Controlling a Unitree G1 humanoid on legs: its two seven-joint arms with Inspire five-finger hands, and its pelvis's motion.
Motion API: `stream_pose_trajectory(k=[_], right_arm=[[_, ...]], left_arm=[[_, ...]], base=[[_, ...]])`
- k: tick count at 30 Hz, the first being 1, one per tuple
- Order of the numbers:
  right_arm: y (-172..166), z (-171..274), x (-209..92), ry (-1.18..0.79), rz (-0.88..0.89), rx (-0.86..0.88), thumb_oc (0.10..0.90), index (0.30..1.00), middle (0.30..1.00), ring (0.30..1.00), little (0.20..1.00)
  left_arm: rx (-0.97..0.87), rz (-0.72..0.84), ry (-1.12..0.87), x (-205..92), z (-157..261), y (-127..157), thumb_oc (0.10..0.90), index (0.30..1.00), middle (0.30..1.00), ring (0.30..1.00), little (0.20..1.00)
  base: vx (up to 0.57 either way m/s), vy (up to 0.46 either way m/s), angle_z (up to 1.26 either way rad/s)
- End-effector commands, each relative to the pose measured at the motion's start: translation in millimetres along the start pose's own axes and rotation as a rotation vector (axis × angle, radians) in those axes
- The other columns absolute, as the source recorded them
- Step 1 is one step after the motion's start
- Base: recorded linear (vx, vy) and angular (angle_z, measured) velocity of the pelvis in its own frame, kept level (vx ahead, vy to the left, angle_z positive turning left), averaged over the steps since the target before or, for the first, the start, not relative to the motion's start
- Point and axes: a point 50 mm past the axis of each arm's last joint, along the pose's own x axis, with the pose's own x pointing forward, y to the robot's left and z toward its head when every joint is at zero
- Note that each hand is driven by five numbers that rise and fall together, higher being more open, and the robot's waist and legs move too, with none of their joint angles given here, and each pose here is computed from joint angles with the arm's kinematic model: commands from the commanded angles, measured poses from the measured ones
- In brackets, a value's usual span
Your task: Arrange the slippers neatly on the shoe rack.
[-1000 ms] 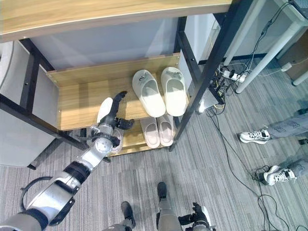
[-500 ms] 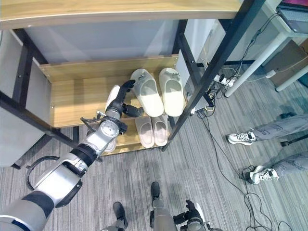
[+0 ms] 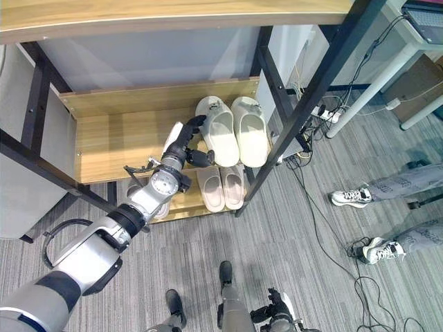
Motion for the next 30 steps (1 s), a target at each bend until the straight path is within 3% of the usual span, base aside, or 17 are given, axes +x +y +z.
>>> stream_pose_trajectory(k=[1, 7, 12, 20, 30], right_arm=[[-30.1, 2.9, 5.5, -0.014, -0.067, -0.024, 0.800, 0.900, 0.900, 0.900, 0.900], [-24.4, -1.8, 4.6, 0.017, -0.041, -0.005, 0.800, 0.900, 0.900, 0.900, 0.900], [-19.9, -5.8, 3.5, 0.037, -0.027, -0.014, 0.800, 0.900, 0.900, 0.900, 0.900], [-12.8, -22.3, -1.8, 0.074, -0.007, 0.014, 0.800, 0.900, 0.900, 0.900, 0.900], [-0.5, -38.8, -8.7, 0.132, 0.023, 0.082, 0.800, 0.900, 0.900, 0.900, 0.900]], left_arm=[[0.042, -0.042, -0.424, 14.8, 124.7, -4.4, 0.800, 0.900, 0.900, 0.900, 0.900], [0.265, 0.035, -0.297, 19.1, 72.9, 25.0, 0.800, 0.900, 0.900, 0.900, 0.900], [0.332, 0.027, -0.222, 20.0, 53.7, 27.5, 0.800, 0.900, 0.900, 0.900, 0.900], [0.425, 0.136, -0.180, 14.6, 28.1, 53.7, 0.800, 0.900, 0.900, 0.900, 0.900], [0.213, 0.196, -0.243, -23.3, 0.2, 69.0, 0.800, 0.900, 0.900, 0.900, 0.900]], base=[[0.00, 0.000, 0.00], [0.02, -0.009, -0.01], [0.00, 0.000, 0.00], [0.00, 0.000, 0.00], [0.01, 0.006, 0.07]])
